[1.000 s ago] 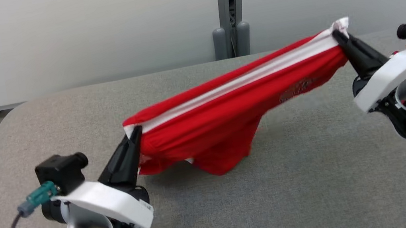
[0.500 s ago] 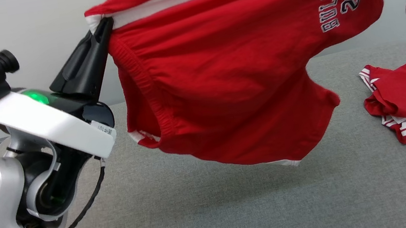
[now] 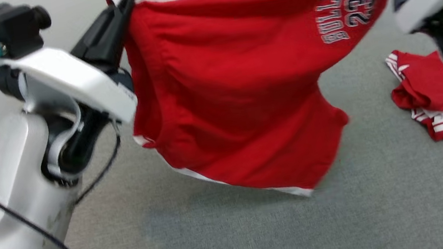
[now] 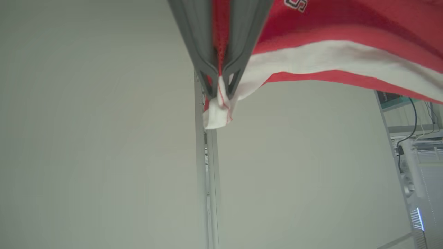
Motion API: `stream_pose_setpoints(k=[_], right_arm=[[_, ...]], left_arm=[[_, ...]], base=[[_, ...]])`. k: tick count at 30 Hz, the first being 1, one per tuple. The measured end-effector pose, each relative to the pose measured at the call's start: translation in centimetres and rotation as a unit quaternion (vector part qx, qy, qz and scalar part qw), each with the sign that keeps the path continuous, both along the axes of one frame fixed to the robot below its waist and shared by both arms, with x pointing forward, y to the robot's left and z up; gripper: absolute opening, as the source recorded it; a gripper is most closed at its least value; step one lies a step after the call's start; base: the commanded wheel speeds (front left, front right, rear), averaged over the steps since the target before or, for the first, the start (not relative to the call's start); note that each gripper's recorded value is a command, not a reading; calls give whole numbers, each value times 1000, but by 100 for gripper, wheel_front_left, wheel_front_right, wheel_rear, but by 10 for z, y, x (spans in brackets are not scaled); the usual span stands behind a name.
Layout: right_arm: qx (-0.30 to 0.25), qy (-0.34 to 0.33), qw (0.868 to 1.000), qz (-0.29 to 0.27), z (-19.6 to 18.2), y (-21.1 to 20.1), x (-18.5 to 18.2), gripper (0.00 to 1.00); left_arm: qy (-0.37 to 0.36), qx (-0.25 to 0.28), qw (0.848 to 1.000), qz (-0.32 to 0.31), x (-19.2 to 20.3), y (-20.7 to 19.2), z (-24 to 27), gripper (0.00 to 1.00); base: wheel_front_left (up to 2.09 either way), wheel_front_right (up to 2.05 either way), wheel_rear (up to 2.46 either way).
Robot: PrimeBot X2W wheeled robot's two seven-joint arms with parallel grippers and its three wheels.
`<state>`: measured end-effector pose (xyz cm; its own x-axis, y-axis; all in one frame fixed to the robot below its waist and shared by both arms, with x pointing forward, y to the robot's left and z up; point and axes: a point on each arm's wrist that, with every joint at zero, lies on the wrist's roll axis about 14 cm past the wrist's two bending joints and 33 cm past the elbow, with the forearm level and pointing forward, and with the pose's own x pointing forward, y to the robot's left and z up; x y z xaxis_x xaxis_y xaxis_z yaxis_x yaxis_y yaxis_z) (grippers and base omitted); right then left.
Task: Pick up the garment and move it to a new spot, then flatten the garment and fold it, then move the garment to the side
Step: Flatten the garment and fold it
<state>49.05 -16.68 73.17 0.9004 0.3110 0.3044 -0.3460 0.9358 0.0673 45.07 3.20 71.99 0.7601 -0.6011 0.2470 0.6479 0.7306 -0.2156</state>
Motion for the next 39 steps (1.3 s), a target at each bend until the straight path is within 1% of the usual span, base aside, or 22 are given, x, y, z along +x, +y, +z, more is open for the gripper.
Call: stream_pose_setpoints(k=[1, 2, 4, 6, 10, 12, 13, 15, 17, 20, 23, 26, 28, 30, 33, 37, 39], right_arm=[[-12, 11, 1000, 0, -8, 7, 9, 0], [-12, 11, 1000, 0, -8, 7, 9, 0], [-29, 18, 999, -7, -13, 14, 28, 0], [-39, 2, 999, -14, -6, 20, 49, 0], [-36, -44, 998, -26, 7, 31, 86, 0], [-40, -63, 996, -39, 18, 27, 104, 0], [-46, -84, 994, -48, 29, 22, 120, 0], [-55, -106, 991, -56, 31, 17, 133, 0], [-63, -96, 992, -60, 5, 15, 149, 0], [-66, -42, 995, -64, -66, 13, 168, 0], [-68, 3, 996, -63, -128, 13, 176, 0], [-69, 50, 995, -57, -186, 16, 171, 0], [-62, 71, 994, -56, -210, 15, 161, 0], [-56, 77, 993, -63, -219, 7, 148, 0], [-44, 88, 992, -84, -227, -14, 122, 0], [-32, 109, 988, -106, -241, -34, 81, 0], [-24, 118, 986, -114, -246, -40, 59, 0]], left_arm=[[-8, 14, 1000, 7, 11, -1, -4, 0], [-8, 14, 1000, 7, 11, -1, -4, 0], [-24, 17, 999, 37, 41, 5, -4, 0], [-63, 18, 996, 67, 70, 11, 8, 0], [-125, 16, 984, 124, 125, 29, 19, 0], [-149, 12, 980, 134, 146, 29, 26, 0], [-170, 9, 977, 127, 162, 20, 35, 0], [-177, 6, 977, 116, 177, 11, 31, 0], [-165, 2, 980, 108, 191, 7, 8, 0], [-100, 17, 990, 96, 207, -2, -71, 0], [-37, 30, 997, 68, 203, -15, -145, 0], [8, 32, 998, 53, 191, -16, -196, 0], [30, 46, 998, 38, 173, -16, -222, 0], [42, 53, 997, 20, 151, -19, -235, 0], [45, 62, 997, 0, 119, -20, -241, 0], [64, 84, 994, -10, 74, -10, -257, 0], [75, 84, 994, -12, 52, -8, -261, 0]], base=[[0, 0, 0], [0, 0, 0], [0, 0, 0], [0, 0, 0], [0, 0, 0], [0, 0, 0], [0, 0, 0], [0, 0, 0], [0, 0, 0], [0, 0, 0], [0, 0, 0], [0, 0, 0], [0, 0, 0], [0, 0, 0], [0, 0, 0], [0, 0, 0], [0, 0, 0]])
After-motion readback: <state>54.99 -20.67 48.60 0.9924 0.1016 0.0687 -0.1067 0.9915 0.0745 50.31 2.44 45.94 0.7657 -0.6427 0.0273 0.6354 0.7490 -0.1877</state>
